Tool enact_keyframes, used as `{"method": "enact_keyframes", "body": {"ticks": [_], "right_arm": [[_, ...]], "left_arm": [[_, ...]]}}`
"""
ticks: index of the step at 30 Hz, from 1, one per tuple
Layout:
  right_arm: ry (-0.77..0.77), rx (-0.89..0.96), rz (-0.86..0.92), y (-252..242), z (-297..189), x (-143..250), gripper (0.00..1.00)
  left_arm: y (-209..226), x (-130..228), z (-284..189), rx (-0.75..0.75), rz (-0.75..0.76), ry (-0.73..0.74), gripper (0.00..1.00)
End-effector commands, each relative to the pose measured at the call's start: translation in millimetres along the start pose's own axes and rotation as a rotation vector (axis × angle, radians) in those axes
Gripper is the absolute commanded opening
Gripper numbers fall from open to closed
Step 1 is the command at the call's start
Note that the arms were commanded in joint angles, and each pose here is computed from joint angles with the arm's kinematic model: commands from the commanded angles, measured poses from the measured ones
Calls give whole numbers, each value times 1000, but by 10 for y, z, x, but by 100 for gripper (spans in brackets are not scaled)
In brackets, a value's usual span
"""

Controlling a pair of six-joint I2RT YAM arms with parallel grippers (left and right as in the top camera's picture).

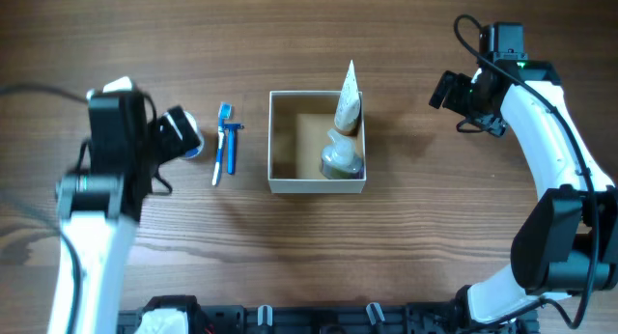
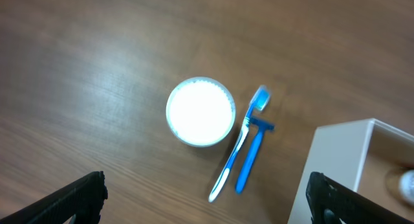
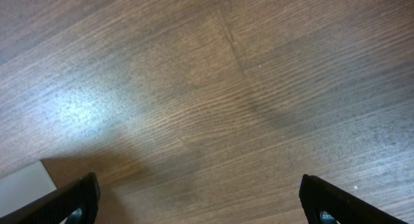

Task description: Pack container

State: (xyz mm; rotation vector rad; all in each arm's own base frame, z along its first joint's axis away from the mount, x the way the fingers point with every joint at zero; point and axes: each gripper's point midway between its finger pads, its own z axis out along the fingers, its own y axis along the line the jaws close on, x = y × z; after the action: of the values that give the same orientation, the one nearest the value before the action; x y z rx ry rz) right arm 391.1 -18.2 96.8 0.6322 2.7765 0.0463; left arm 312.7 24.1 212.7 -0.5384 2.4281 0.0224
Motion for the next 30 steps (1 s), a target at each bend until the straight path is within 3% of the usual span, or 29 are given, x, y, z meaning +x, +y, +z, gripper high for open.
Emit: {"method": "enact_keyframes", "body": {"ticks": [1,7,12,15,23,30], "right_arm": [[10,-8,15,10,35,-2,100],[9,-9,14,12,35,-6,100],[9,-9,15,12,35,-6,100],[8,-9,14,14,34,-7,100],[8,-9,15,13,35,-7,100],[8,-9,15,13,35,-7,100]], "left_arm": [[-125,-262,249,-12,33,39,100],[23,-162,748,-75,3,147,99],[18,47,1107,-10,-45,283,99],[-75,212,1312,63,4,368,98],[-39,414,1638,53,67,442,98],[-18,486,1723,42,65,468,72]]}}
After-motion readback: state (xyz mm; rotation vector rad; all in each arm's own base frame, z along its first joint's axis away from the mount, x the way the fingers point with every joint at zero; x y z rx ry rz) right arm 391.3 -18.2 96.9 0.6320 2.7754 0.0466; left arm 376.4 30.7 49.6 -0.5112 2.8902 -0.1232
